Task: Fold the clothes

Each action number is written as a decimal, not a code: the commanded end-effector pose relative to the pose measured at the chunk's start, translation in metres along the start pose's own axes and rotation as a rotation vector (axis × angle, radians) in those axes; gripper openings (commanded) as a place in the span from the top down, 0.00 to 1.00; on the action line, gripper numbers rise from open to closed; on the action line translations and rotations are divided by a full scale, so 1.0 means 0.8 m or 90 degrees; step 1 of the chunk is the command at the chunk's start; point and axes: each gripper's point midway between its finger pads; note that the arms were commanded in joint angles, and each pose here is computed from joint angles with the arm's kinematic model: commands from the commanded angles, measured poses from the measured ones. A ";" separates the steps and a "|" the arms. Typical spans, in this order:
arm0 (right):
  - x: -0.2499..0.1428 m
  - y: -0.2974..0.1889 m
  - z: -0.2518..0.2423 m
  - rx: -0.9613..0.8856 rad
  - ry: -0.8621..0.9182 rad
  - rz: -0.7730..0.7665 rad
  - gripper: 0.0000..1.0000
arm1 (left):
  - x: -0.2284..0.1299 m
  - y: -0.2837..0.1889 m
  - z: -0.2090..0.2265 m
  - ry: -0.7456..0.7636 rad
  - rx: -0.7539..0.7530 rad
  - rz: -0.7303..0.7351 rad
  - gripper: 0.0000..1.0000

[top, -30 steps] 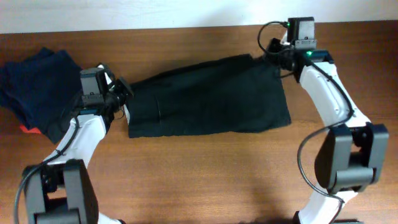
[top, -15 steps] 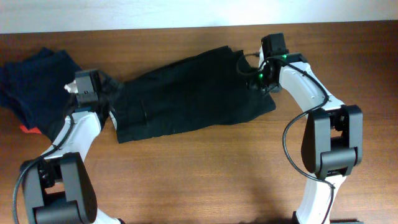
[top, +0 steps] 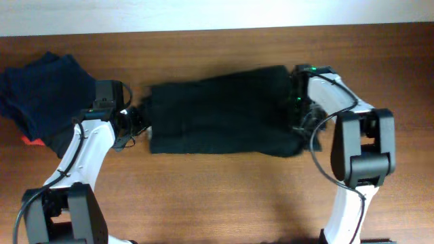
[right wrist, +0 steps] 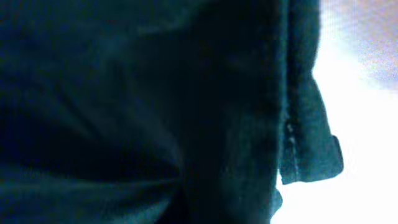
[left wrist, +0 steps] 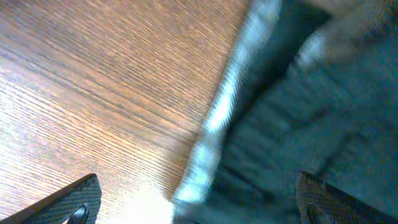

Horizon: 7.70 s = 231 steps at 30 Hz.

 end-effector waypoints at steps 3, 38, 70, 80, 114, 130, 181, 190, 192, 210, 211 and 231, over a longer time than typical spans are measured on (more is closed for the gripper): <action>0.002 0.011 -0.060 -0.048 0.095 0.035 0.94 | -0.012 0.003 -0.046 0.158 -0.079 0.010 0.01; -0.213 -0.099 0.349 0.563 -0.533 -0.108 0.78 | -0.046 -0.230 -0.232 0.280 -0.523 0.055 1.00; -0.052 -0.084 -0.011 0.221 -0.041 -0.055 0.81 | -0.057 -0.144 -0.348 0.425 -0.390 -0.082 0.38; -0.137 -0.219 0.073 0.511 -0.317 -0.078 0.70 | 0.017 0.061 -0.291 0.351 -0.278 -0.048 0.38; -0.067 -0.129 0.032 0.333 -0.065 -0.030 0.42 | 0.021 0.075 -0.313 0.397 -0.264 -0.010 0.23; -0.057 -0.032 0.061 0.315 -0.098 -0.103 0.28 | -0.178 0.053 -0.178 0.363 -0.089 0.499 0.84; -0.070 0.010 0.006 0.329 -0.001 -0.024 0.42 | -0.136 0.030 -0.286 0.579 -0.272 0.234 1.00; -0.078 0.015 0.035 0.198 -0.170 -0.119 0.42 | -0.181 0.005 -0.232 0.535 -0.205 0.390 1.00; -0.079 0.020 0.035 0.157 -0.188 -0.131 0.42 | -0.189 -0.001 -0.219 0.527 -0.187 0.423 1.00; -0.066 0.085 -0.014 0.090 -0.060 -0.042 0.42 | -0.249 -0.038 -0.143 0.416 0.043 0.587 1.00; -0.066 0.085 -0.013 0.092 -0.060 -0.041 0.42 | -0.257 -0.034 -0.133 0.402 0.060 0.600 0.99; -0.039 -0.052 0.040 0.313 -0.199 -0.019 0.41 | -0.101 0.120 -0.235 0.458 -0.103 0.093 0.92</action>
Point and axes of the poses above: each gripper's point midway between its finger pads, its own y axis out along the fingers, its own z axis along the line the jaws close on, x = y × z, and after that the axes turned 9 degrees about y, right-handed
